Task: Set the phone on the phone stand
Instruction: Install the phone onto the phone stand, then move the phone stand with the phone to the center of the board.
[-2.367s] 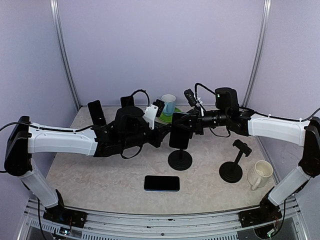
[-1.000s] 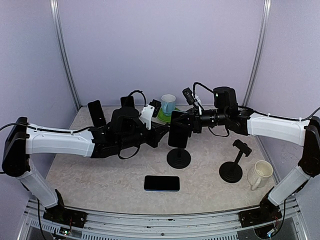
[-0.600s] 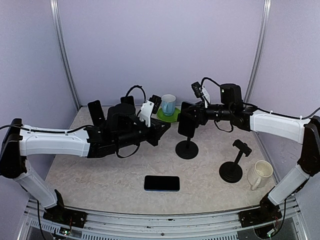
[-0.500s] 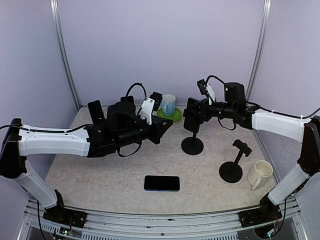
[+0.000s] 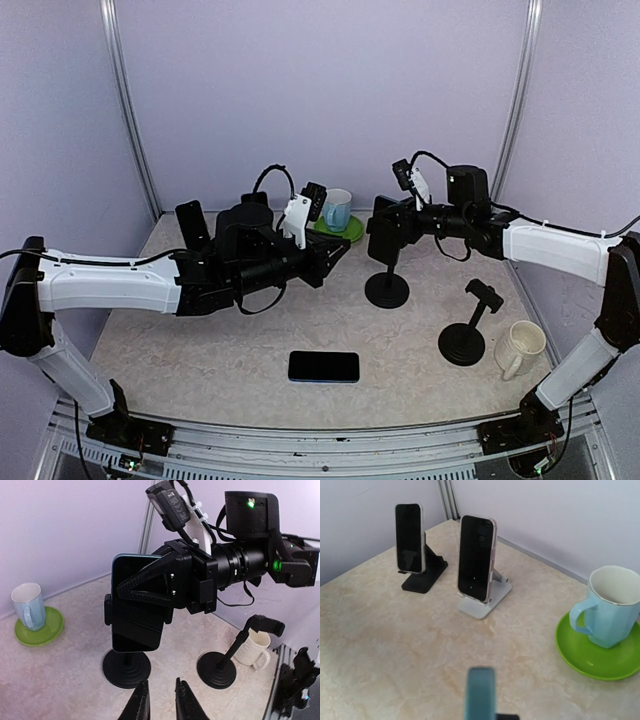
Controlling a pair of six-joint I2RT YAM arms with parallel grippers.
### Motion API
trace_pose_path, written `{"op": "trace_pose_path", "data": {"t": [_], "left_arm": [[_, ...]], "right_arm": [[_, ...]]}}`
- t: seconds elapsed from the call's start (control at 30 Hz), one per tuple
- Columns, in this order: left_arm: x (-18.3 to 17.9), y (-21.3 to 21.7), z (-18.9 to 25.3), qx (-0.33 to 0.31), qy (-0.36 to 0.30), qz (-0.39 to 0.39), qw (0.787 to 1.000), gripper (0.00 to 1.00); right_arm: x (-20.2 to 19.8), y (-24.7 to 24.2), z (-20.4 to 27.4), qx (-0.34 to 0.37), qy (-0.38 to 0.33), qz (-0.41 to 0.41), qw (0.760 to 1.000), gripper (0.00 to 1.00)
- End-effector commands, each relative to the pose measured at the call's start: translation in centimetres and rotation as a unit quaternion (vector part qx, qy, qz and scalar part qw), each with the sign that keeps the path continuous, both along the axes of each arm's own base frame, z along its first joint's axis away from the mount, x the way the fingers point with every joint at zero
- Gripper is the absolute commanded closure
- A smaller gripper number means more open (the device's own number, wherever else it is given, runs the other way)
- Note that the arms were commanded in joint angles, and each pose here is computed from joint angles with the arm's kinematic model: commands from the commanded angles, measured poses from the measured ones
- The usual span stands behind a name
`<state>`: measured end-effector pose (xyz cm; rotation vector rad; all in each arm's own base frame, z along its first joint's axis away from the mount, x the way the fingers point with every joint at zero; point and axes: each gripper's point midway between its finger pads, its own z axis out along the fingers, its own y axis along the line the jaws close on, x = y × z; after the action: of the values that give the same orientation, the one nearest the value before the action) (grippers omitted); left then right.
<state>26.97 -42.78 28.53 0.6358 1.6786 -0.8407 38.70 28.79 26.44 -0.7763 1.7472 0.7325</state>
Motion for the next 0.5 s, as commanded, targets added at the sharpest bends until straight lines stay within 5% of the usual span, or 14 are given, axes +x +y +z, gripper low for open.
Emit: {"op": "trace_pose_path", "data": {"t": [0.0, 0.47], "left_arm": [[0.0, 0.2, 0.3, -0.014, 0.0, 0.01, 1.0, 0.77], [-1.0, 0.8, -1.5, -0.016, 0.018, 0.014, 1.0, 0.49]], "right_arm": [[0.0, -0.9, -2.0, -0.034, 0.017, -0.013, 0.999, 1.0], [-0.1, -1.0, -0.5, -0.016, 0.01, -0.005, 1.0, 1.0]]}}
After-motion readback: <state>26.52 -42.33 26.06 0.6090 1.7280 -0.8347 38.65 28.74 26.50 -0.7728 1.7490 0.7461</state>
